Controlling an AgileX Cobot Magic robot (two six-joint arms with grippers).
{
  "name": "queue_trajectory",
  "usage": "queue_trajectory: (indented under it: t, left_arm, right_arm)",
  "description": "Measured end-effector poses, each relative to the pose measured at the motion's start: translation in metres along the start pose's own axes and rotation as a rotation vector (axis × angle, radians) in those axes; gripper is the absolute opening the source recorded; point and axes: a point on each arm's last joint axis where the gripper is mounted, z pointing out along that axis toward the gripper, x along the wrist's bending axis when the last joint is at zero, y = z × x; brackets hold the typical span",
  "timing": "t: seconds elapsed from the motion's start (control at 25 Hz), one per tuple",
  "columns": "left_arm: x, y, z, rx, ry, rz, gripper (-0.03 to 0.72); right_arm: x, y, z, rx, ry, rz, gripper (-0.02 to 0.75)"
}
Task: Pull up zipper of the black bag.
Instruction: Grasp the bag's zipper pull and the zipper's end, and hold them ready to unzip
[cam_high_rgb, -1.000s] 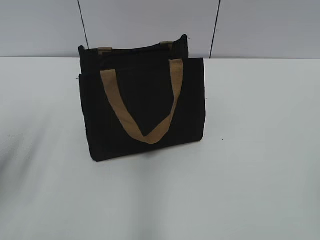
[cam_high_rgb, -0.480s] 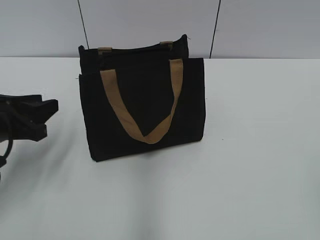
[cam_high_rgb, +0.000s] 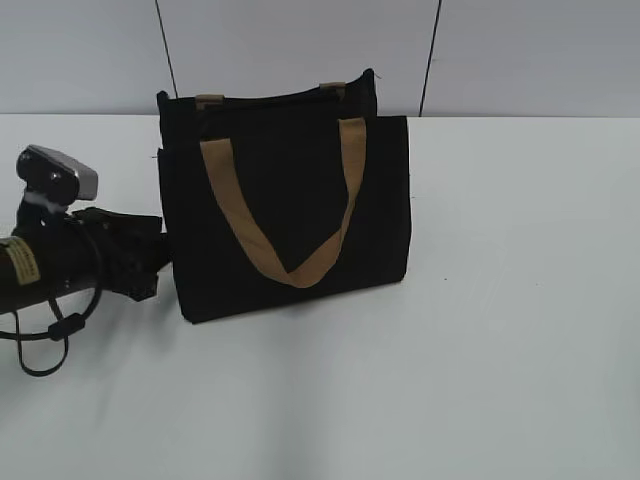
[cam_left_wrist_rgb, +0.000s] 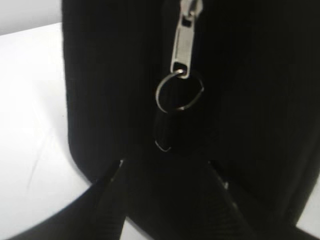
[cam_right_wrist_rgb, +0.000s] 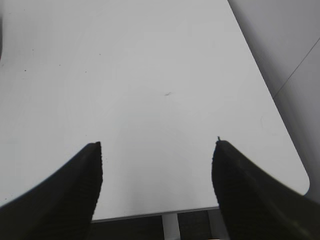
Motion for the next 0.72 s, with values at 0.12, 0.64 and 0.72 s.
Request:
queue_trajectory:
  t: [0.12,0.64,0.72]
  left_arm:
    - [0.002,-0.001,0.012,0.001,-0.039,0.026,0.360]
    - [0.008,-0.012,0.037,-0.052,-0.078,0.008,0.241]
    - [0.008,-0.010,0.038,-0.069,-0.083,0.012,0.239]
  right_arm:
    - [0.000,0.000,0.000,0.000,0.000,0.000,0.521]
    - [0.000,0.000,0.000,0.000,0.000,0.000,0.521]
    - [0.000,0.000,0.000,0.000,0.000,0.000,0.521]
